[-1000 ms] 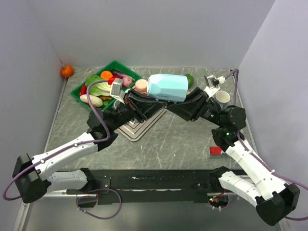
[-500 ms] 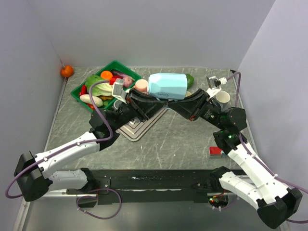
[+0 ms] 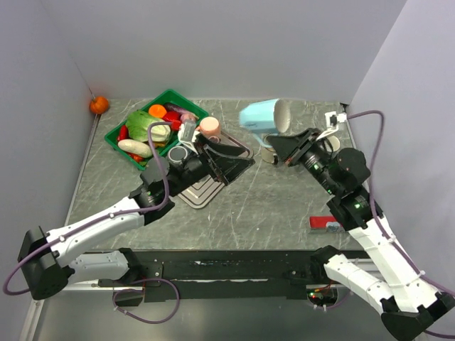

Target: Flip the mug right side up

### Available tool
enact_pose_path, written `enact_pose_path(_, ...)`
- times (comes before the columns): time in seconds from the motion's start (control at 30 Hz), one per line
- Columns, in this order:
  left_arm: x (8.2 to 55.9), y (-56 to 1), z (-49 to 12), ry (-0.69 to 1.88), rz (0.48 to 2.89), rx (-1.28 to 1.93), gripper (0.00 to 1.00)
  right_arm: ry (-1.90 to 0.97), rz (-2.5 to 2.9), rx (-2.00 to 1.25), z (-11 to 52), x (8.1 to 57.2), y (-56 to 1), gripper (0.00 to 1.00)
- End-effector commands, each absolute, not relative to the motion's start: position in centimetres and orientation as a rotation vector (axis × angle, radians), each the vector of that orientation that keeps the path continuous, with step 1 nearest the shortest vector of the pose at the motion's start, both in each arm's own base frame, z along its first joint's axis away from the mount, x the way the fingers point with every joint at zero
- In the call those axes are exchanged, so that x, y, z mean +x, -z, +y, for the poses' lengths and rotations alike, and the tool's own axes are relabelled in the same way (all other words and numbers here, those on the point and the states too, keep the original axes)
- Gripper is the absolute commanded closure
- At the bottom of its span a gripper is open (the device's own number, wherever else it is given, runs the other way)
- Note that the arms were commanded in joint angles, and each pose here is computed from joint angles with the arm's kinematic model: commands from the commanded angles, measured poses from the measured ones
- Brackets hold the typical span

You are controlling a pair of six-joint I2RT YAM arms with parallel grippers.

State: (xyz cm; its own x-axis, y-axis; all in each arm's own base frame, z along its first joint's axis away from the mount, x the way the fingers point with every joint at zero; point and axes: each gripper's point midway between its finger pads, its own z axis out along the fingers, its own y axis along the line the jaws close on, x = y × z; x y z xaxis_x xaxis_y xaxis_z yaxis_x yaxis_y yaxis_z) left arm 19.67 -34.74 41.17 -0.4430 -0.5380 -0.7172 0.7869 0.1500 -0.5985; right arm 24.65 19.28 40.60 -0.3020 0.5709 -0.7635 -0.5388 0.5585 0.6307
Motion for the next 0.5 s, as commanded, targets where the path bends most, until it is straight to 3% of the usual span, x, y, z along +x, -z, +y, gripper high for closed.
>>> enact_pose_path(0.0, 22.1, -40.0, -32.3, 1.327, 1.469, 0.131, 0.04, -0.511, 1.463, 0.239, 9.8, 28.0, -43.3, 1.0)
enact_pose_path(0.13, 23.6, -37.6, -30.6, 1.162, 1.576, 0.065, 0.04, -0.197, 1.477, 0.349, 4.2, 29.5, -42.1, 1.0)
enact_pose_path(0.47, 24.1, -34.7, -28.1, 1.028, 1.662, 0.006, 0.04, 0.185, 1.598, 0.562, -5.3, 32.3, -35.7, 1.0)
